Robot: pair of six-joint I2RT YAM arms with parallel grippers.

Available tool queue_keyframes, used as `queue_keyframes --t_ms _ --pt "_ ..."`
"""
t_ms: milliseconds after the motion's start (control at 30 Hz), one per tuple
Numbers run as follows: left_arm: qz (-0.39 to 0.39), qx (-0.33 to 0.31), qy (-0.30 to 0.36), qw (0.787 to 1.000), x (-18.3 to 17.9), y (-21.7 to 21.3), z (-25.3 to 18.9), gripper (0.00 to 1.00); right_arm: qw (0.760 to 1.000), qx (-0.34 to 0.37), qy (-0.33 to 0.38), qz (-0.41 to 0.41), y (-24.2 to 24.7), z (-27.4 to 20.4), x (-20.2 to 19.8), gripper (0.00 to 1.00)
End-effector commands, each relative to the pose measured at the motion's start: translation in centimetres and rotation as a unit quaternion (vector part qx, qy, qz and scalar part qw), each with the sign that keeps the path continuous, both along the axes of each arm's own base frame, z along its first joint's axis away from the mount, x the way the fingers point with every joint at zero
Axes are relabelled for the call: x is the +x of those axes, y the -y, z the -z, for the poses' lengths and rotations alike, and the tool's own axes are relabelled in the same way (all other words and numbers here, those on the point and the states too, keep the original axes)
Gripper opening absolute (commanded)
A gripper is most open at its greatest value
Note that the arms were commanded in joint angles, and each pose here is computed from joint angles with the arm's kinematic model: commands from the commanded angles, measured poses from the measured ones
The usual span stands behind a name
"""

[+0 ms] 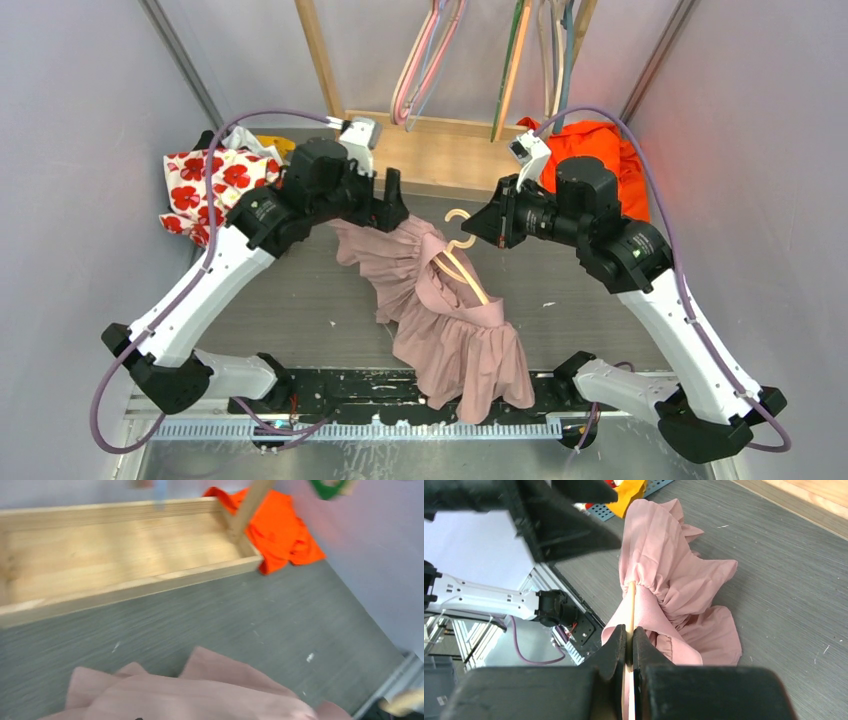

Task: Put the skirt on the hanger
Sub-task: Adjust the skirt on the hanger.

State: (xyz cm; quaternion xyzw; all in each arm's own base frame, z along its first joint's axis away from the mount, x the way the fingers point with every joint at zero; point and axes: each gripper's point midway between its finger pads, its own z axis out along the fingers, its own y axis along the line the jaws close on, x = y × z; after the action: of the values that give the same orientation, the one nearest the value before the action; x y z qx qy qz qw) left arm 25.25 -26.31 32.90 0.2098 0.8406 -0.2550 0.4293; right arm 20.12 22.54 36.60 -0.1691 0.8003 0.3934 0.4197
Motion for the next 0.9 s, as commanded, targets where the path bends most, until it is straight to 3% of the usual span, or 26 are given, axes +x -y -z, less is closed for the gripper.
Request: queue_keyframes --t_ms 0,100,233,300,367,467,633,767,800,867 --pt "-0.037 -0.020 -0.045 0.998 -0.2 -2.6 0.5 0.95 0.997 0.040 0.061 -0.040 -0.3 -4.8 -1.7 0.01" --pt "-0.040 -0.003 -0.057 0.998 -0.1 -2.8 1.7 1.00 0.996 0.044 0.062 -0.051 -0.5 -5.2 -2.1 0.01" --pt "-0.028 0.015 -0.071 0.997 -0.5 -2.9 3.4 0.98 0.995 0.048 0.070 -0.057 -0.3 -5.9 -2.5 0.01" --pt "-0.027 0.020 -0.077 0.996 -0.7 -2.9 4.1 0.89 0.994 0.050 0.075 -0.056 -0.2 -6.3 -2.7 0.01" --pt "-0.032 0.027 -0.084 0.996 -0.6 -3.2 4.8 0.67 0.993 0.056 0.083 -0.057 -0.1 -6.8 -2.9 0.01" --pt "-0.045 0.036 -0.098 0.994 -0.4 -4.0 5.9 0.42 0.992 0.064 0.094 -0.058 0.2 -7.5 -3.3 0.01" --pt "-0.065 0.039 -0.117 0.990 0.3 -5.0 7.7 0.21 0.990 0.071 0.108 -0.053 0.7 -8.4 -3.9 0.01" --pt "-0.087 0.035 -0.124 0.988 0.8 -6.5 8.8 0.18 0.991 0.065 0.109 -0.050 1.1 -8.4 -4.2 0.01" --pt "-0.089 0.031 -0.117 0.989 0.9 -6.6 8.6 0.23 0.991 0.064 0.108 -0.051 1.2 -8.3 -4.3 0.01" --pt "-0.085 0.019 -0.095 0.992 0.8 -6.8 7.7 0.47 0.991 0.060 0.105 -0.048 1.2 -8.0 -4.1 0.01"
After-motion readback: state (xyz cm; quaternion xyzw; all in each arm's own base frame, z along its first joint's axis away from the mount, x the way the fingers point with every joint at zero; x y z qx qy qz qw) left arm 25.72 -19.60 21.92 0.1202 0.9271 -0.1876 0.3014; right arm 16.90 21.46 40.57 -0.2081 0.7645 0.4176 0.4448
